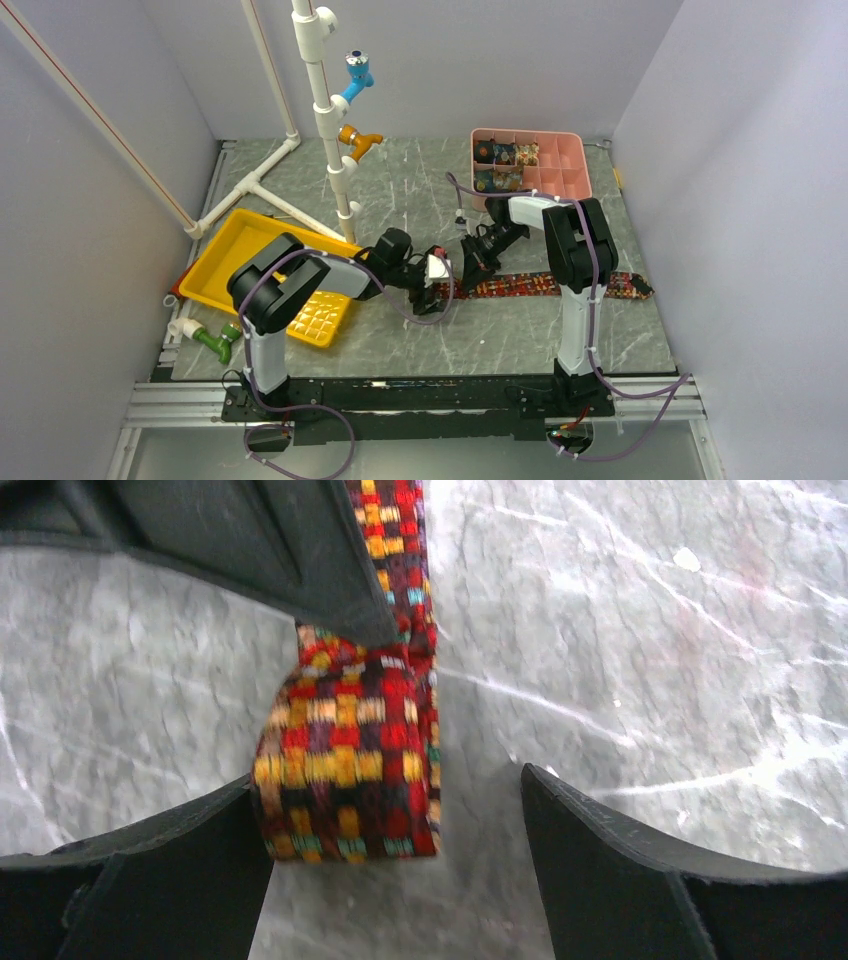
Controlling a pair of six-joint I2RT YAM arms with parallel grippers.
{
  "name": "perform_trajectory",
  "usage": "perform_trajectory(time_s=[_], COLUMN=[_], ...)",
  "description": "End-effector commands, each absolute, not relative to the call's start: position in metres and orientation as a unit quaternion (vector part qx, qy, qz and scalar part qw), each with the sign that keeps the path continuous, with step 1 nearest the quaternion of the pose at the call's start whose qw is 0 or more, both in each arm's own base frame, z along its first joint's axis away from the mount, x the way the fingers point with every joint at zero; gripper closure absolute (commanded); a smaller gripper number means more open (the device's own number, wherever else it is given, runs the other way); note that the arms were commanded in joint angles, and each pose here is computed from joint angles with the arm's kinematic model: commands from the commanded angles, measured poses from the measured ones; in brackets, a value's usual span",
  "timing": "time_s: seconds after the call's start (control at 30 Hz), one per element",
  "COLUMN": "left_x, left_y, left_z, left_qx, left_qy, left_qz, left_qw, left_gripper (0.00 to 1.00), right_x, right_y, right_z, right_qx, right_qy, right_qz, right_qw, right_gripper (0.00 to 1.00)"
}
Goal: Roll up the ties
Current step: Roll the tie at the center of the board.
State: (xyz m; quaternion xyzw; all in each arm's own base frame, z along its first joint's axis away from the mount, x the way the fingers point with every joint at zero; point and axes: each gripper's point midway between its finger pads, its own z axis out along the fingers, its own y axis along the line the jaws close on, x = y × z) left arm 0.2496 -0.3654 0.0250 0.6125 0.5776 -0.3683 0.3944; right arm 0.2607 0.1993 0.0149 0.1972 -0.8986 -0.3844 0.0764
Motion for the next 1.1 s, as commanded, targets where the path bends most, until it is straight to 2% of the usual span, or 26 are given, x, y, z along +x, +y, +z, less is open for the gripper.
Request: perform_trajectory(time_s=[0.0,0.17,0.47,0.6,0.67,0.8,1.07], left_x=[0.249,0.250,0.260,0.252,0.252,0.253,0.249], left_y=[-0.349,-0.352,-0.381,-0.397,-0.404,-0.413,-0.397], left_z=[0.033,0.037,0.086,0.092,0.091,0.075,0.012], left_qx=[0.589,0.567,0.530,0.544,0.544,0.554,0.574], left_qy=[0.591,0.594,0.569,0.552,0.553,0.558,0.601], left_qz=[-0.362,-0.377,-0.413,-0.426,-0.430,-0.423,-0.384], left_qw=[0.415,0.429,0.474,0.468,0.462,0.450,0.403], left_gripper=[0.11,0.23,0.45,0.60,0.61,0.55,0.50], right_x=[0.275,0.272,0.271,0.271,0.271,0.271,0.269], right_y=[0.180,0.176,0.178,0.180,0.181,0.186,0.193], right_z=[-0.020,-0.025,-0.026,-0.024,-0.023,-0.019,-0.013], right_qx=[0.233,0.237,0.244,0.245,0.243,0.237,0.228], right_qy=[-0.920,-0.923,-0.923,-0.921,-0.919,-0.917,-0.912], right_qz=[-0.311,-0.298,-0.293,-0.299,-0.305,-0.318,-0.339], right_qw=[0.053,0.051,0.052,0.051,0.050,0.047,0.045], right_gripper=[1.00,1.00,1.00,1.00,1.00,1.00,1.00])
